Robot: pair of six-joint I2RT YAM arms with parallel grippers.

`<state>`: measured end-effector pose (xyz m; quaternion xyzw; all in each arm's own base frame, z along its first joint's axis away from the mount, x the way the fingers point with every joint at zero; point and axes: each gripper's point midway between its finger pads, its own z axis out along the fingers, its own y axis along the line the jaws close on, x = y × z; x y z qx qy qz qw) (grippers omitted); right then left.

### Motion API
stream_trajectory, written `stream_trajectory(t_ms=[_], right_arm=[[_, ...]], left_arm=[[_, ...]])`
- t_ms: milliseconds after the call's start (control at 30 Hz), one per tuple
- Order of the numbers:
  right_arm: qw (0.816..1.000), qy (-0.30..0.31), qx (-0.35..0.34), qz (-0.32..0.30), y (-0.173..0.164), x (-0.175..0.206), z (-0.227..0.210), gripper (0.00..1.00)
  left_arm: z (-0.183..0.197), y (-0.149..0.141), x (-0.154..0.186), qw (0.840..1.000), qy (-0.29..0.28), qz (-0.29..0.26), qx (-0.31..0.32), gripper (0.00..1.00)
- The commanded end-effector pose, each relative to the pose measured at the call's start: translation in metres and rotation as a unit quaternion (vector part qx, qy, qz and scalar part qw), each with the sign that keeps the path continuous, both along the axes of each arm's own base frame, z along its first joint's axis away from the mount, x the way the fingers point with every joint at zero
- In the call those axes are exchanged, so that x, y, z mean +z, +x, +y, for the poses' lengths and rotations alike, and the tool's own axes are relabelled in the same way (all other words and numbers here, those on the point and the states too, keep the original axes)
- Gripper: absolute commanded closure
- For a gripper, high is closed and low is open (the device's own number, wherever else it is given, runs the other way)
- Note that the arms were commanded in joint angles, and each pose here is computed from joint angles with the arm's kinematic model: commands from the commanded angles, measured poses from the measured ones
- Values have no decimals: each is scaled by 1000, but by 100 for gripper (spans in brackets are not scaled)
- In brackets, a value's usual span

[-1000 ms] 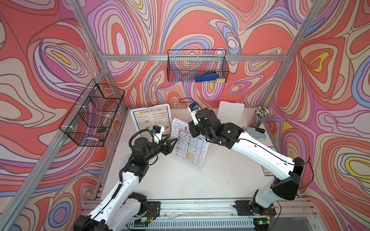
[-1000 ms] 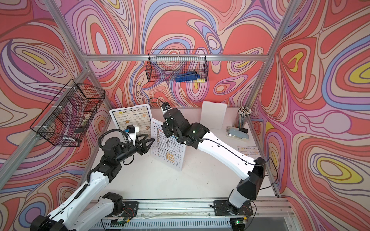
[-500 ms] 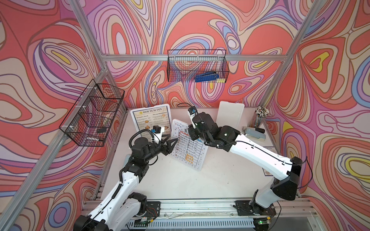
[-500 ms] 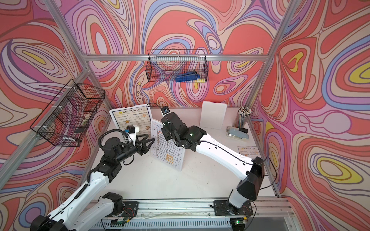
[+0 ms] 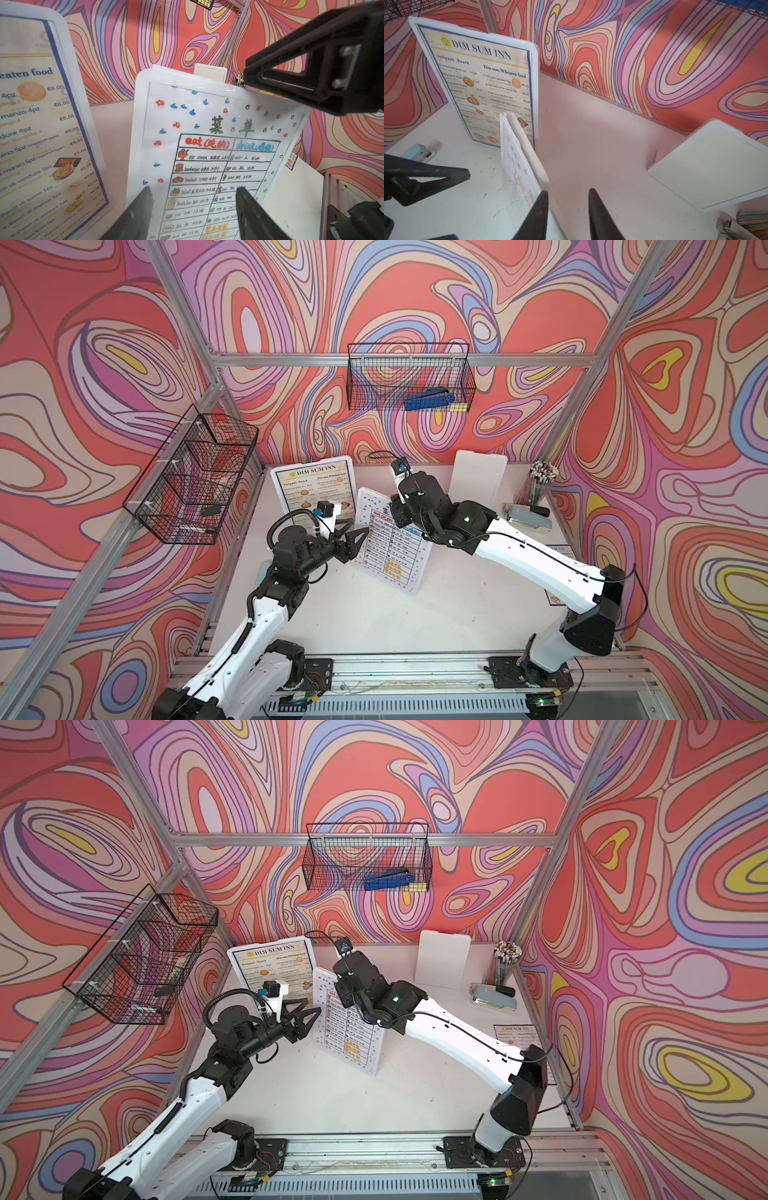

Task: Insert the menus into the narrow rack
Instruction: Insert the menu into the narrow rack, then adjust the narrow rack at the center of the board.

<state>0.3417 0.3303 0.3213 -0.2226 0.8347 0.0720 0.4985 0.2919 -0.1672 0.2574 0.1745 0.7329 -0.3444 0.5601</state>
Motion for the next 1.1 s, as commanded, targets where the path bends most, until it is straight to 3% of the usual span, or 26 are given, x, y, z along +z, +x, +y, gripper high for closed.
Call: stream_trajectory(t_ms=[0, 167, 433, 567, 733, 1067], right_arm=[[1000, 6, 0, -2, -2, -1, -1, 65], [998, 48, 11, -44, -17, 37, -21, 62], [986, 150, -9, -73, -45, 61, -107, 50], [981, 184, -16, -59, -73, 33, -134, 38], [976, 218, 17, -9, -99, -14, -132, 36], [978, 184, 57, 74, -79, -88, -83, 37]], left_arm=[[-1, -3, 9, 1000, -8, -13, -5, 35], [3, -4, 20, 1000, -9, -25, 6, 34], [8, 0, 45, 999, -20, -39, 26, 33], [13, 11, 52, 998, -24, -32, 52, 33], [8, 27, 55, 998, -29, -18, 51, 32], [6, 49, 54, 998, -18, -3, 63, 31]])
